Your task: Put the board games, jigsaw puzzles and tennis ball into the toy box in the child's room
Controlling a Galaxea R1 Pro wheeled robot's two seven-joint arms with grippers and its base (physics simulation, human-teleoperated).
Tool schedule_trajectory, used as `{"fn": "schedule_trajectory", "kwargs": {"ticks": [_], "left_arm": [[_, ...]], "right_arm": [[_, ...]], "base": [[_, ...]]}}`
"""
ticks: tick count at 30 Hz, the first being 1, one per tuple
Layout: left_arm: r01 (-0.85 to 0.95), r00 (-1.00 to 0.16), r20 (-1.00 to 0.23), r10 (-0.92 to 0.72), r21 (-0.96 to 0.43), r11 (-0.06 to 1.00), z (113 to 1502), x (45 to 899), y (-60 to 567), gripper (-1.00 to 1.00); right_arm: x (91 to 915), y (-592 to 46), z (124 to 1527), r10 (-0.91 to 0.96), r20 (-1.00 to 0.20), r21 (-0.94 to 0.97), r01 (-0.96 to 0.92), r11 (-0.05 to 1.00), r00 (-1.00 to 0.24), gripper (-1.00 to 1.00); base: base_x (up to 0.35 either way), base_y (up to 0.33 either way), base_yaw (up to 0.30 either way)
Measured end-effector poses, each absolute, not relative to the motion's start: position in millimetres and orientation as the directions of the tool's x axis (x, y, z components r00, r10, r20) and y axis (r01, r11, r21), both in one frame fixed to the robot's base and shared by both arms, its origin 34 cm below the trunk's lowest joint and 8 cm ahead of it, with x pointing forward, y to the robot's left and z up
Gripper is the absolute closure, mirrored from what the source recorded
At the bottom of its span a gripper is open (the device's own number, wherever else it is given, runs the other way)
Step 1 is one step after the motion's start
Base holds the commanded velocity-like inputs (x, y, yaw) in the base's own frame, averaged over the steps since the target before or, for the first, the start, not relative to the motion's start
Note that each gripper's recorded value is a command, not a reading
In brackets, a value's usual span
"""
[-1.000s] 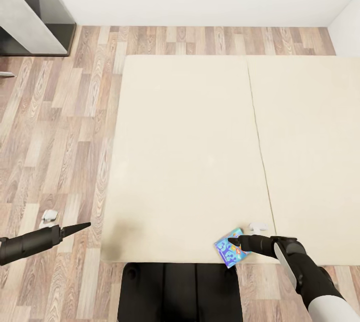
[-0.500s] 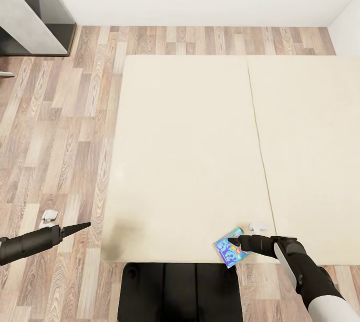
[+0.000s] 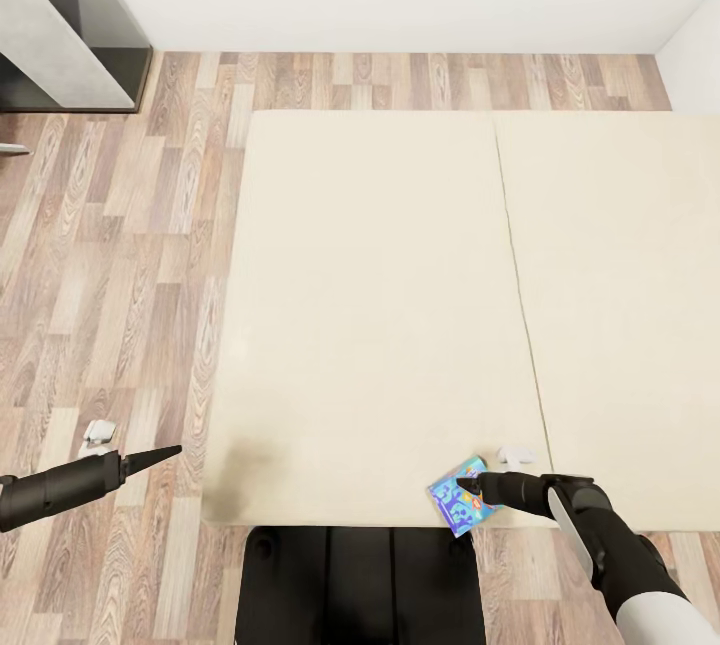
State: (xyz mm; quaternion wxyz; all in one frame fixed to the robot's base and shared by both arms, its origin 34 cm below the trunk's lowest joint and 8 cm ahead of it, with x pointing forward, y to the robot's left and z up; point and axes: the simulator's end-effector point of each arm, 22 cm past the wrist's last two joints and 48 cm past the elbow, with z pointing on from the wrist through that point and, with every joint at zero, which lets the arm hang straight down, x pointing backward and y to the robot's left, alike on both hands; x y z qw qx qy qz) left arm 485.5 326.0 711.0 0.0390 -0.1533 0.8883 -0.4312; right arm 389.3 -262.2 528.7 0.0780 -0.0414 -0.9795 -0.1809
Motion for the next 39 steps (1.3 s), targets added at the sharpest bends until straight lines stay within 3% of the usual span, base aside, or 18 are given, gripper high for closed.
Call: {"fn": "schedule_trajectory", "kwargs": {"ticks": [39], "left_arm": [[-0.238,-0.95,0.063,-0.306,-0.778,0.581,711.1,485.7,326.1,-1.0]], "right_arm": [[385.0,-264.2,530.6,0.056,0.189,0.354,0.122,0.927,-0.98,-1.0]], "base": [[0.0,0.0,0.0]]}}
